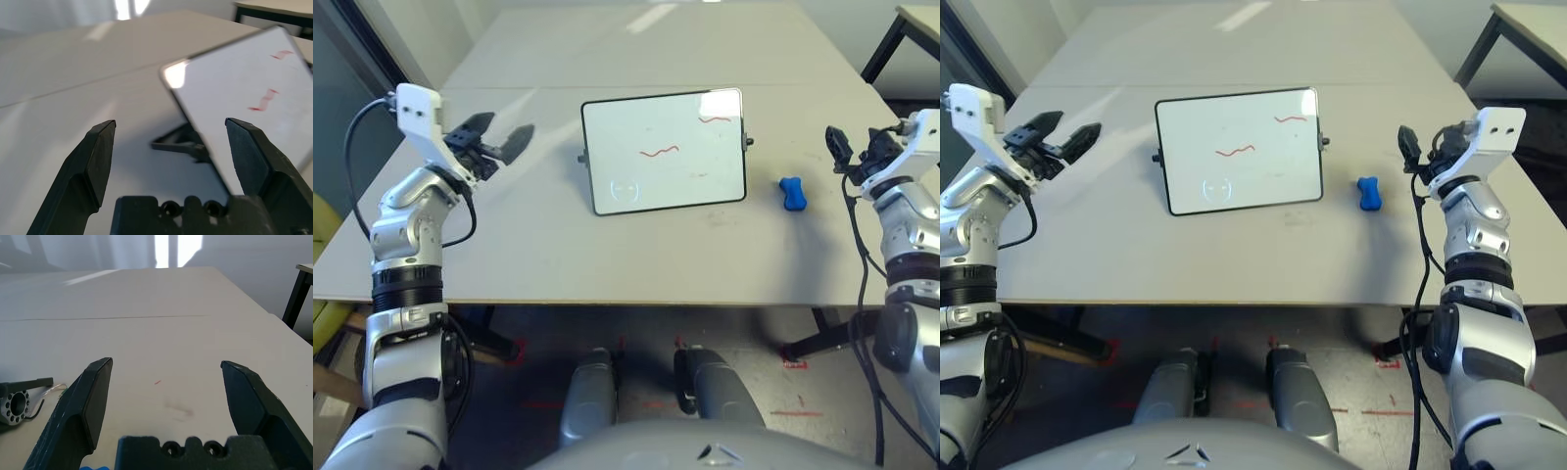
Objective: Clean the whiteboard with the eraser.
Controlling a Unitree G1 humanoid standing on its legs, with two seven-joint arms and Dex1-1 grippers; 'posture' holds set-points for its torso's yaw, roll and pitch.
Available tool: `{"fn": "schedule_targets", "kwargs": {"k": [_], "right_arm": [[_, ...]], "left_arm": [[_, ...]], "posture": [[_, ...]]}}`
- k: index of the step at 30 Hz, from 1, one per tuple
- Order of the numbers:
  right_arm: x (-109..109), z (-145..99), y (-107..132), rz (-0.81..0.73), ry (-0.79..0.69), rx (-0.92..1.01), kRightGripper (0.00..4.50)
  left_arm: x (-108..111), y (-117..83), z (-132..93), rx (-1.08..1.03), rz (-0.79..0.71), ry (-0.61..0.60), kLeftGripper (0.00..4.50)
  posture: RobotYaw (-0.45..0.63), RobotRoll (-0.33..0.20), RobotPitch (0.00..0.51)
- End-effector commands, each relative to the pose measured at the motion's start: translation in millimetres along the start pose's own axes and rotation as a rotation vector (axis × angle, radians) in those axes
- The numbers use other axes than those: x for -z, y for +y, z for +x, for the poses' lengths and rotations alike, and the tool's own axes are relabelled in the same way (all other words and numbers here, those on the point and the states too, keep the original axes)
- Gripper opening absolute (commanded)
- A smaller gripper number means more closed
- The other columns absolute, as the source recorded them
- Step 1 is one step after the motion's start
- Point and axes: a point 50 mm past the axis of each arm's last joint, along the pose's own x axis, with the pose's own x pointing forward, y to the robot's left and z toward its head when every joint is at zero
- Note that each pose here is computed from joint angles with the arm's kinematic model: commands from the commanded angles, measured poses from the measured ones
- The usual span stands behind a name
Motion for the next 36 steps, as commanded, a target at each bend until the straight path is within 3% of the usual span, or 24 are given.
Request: {"fn": "schedule_targets", "kwargs": {"k": [1, 9, 15, 17, 20, 26, 36], "right_arm": [[3.1, -1.8, 0.0, -0.004, 0.005, 0.01, 4.49], [-6.6, 0.9, 6.5, -0.077, 0.059, -0.031, 4.49], [-22.5, -3.2, 16.1, -0.245, 0.302, -0.124, 4.49], [-24.7, -7.1, 19.3, -0.296, 0.471, -0.128, 4.49], [-32.6, -8.7, 24.8, -0.231, 0.632, -0.084, 4.49], [-42.8, -3.5, 47.6, -0.125, 0.746, -0.084, 4.49], [-28.3, 7.1, 76.1, -0.019, 0.946, 0.002, 4.49]], "left_arm": [[4.2, -20.2, 4.4, 0.141, -0.011, 0.057, 4.5], [15.7, -39.1, 19.9, 0.248, -0.011, 0.112, 4.5], [20.3, -40.6, 24.9, 0.27, 0.01, 0.135, 4.5], [23.9, -39.7, 26.4, 0.276, 0.033, 0.152, 4.5], [26.5, -39.4, 28.7, 0.283, 0.047, 0.159, 4.5], [30.6, -38.3, 34.1, 0.284, 0.091, 0.168, 4.5], [32.3, -39.0, 36.1, 0.274, 0.099, 0.161, 4.5]], "posture": [[-0.07, 0.0, 0.085], [-0.1, 0.0, 0.1], [-0.13, 0.0, 0.1], [-0.14, 0.0, 0.1], [-0.14, 0.0, 0.1], [-0.16, 0.0, 0.096], [-0.15, 0.0, 0.095]]}}
